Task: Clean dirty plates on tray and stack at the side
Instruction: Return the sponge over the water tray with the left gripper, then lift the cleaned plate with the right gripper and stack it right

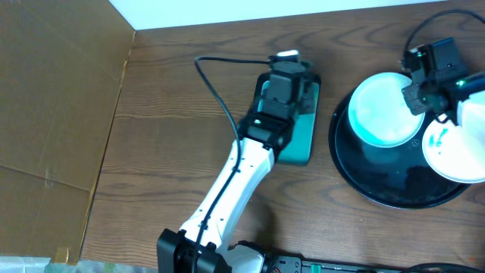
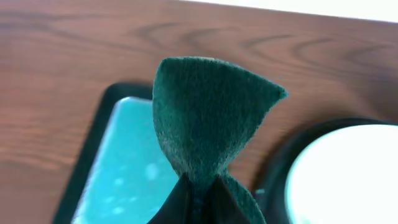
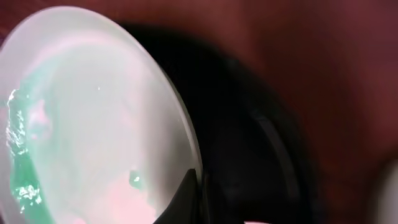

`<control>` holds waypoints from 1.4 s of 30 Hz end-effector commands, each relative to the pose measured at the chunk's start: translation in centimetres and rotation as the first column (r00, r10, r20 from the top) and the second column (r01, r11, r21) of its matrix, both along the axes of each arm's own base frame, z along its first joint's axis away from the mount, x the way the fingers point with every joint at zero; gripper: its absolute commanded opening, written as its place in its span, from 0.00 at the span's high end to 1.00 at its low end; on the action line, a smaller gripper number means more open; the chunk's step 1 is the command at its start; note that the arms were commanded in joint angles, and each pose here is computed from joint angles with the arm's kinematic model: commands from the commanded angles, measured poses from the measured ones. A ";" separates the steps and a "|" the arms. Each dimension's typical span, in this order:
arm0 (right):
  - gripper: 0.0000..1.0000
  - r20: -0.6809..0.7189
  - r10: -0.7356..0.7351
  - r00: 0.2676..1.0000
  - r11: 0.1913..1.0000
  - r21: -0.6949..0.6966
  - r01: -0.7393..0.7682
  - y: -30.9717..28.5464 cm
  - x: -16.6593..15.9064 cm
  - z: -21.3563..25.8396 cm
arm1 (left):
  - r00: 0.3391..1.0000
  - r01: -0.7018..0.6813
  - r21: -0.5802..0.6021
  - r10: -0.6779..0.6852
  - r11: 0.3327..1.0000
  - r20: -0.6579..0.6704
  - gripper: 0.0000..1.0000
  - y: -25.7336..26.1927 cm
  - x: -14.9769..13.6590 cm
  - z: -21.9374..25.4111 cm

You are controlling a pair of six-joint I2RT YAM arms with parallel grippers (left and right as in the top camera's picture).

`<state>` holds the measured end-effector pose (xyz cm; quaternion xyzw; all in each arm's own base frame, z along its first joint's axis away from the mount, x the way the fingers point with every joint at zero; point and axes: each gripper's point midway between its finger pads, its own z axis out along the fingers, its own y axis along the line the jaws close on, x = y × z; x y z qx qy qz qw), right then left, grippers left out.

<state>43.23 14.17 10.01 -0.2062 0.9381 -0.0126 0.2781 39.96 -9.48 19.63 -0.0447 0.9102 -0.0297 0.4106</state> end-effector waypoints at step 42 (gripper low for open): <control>0.99 0.334 0.291 0.896 0.868 -0.487 -0.100 6.5 -2.4 10.1 | 0.962 -0.252 0.037 0.255 0.967 -0.096 0.93 9.9 -0.9 -1.6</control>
